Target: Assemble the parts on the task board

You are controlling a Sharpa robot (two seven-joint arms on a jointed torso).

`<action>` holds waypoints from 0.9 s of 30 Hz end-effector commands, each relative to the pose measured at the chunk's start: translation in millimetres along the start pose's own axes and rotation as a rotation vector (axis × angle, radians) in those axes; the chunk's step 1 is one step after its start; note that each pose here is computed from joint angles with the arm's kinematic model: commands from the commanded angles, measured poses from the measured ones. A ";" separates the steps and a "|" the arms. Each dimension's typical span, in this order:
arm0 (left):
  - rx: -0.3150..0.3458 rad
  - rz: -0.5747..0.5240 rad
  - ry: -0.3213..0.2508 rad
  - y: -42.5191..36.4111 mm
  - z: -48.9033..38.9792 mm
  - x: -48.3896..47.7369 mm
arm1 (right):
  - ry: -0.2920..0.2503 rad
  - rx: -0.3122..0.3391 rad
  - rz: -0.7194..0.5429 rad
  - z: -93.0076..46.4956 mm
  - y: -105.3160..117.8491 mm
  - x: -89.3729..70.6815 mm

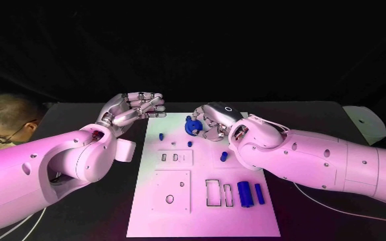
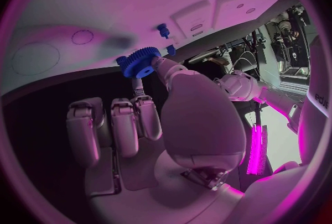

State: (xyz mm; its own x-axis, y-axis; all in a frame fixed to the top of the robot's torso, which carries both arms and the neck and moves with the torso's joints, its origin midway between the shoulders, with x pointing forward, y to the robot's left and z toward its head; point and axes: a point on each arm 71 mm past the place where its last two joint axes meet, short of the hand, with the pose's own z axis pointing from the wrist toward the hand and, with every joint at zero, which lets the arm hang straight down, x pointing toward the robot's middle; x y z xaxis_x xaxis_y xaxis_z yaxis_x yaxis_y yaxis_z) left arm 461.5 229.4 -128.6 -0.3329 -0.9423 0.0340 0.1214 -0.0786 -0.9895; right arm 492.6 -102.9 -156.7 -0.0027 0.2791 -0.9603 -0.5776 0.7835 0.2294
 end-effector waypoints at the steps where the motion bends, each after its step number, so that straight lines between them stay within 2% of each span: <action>1: 0.009 -0.003 0.011 -1.4 0.5 2.1 | -0.039 -0.016 -0.018 2.4 3.6 -2.2; 14: 0.010 -0.005 0.016 -1.2 1.4 4.4 | -0.021 -0.018 -0.030 21.4 11.6 10.4; 27: 0.010 -0.006 0.017 -1.1 1.6 4.8 | 0.014 0.004 -0.044 28.4 9.3 20.3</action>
State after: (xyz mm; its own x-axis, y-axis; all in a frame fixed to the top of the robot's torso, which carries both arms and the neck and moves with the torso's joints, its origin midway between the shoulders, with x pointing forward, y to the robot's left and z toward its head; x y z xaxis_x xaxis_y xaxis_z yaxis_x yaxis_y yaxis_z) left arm 461.7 226.5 -128.7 -0.3383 -0.9404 0.0358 0.1205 -0.0810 -0.9894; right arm 510.2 -74.9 -167.6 0.0193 0.2631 -0.9646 -0.5749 0.7923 0.2046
